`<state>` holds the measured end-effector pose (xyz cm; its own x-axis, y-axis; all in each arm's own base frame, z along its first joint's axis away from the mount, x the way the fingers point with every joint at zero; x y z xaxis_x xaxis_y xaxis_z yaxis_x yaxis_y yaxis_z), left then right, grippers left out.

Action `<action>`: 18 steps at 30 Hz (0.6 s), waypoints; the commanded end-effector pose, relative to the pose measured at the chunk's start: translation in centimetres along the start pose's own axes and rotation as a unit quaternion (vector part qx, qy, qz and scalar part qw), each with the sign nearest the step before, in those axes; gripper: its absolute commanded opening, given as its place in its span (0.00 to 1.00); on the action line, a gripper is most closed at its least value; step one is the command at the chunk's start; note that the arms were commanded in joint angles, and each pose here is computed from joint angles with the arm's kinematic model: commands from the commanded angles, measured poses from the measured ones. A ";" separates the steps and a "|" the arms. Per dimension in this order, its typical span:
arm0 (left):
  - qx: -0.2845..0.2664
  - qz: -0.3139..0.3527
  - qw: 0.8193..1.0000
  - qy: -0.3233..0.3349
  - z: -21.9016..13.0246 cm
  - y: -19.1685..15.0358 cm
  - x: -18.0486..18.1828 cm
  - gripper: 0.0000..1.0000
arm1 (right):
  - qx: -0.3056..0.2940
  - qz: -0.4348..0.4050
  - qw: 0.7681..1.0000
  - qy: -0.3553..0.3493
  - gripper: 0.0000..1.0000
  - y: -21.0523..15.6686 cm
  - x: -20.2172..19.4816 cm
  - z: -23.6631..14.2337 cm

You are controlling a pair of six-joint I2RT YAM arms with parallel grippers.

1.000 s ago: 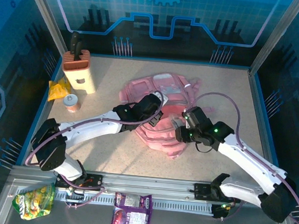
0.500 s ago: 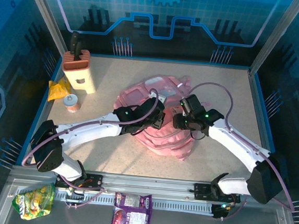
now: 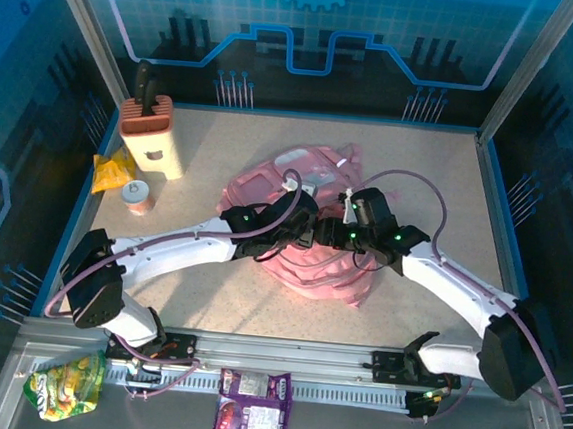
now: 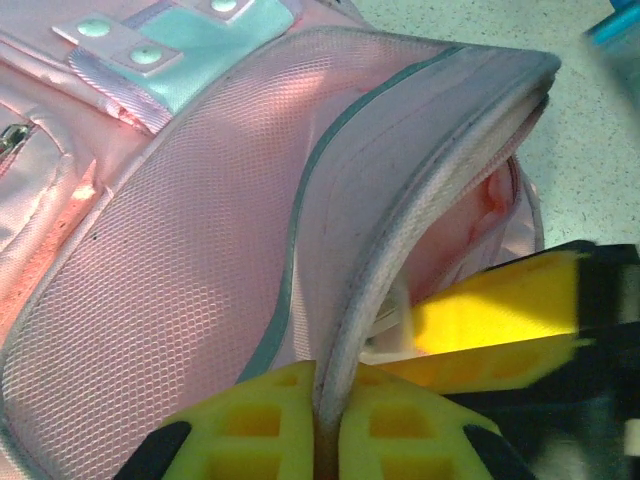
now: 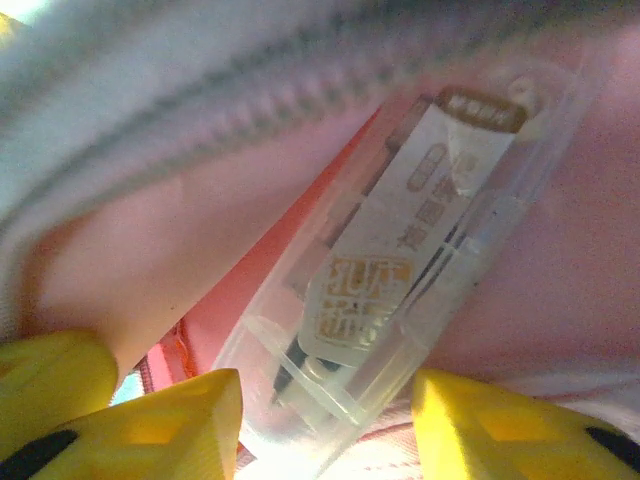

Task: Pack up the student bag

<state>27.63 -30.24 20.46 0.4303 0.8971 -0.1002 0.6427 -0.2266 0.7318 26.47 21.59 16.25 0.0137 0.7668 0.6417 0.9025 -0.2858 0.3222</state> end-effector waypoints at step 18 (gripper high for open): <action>-0.052 -0.079 0.994 -0.050 -2.0 2.1 -0.3 0.16 | -0.036 -0.059 0.995 0.070 0.43 -0.5 1.4 -1.9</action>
<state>27.55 -29.30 20.90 0.3801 0.9120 -0.1545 0.6611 -0.1510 0.7350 26.28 22.66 16.94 -0.0941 0.7000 0.7079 0.8758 -0.2799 0.3932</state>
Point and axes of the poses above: each hand's point on the last joint's axis, 136 mm out from that joint toward the fingers, its own z axis out along the fingers, its own x axis along the line the jaws close on, y = z × x, the point moved 3 cm from there along -z, back along the fingers, and after that the axes turned 14 degrees about z, right-handed, at the moved point
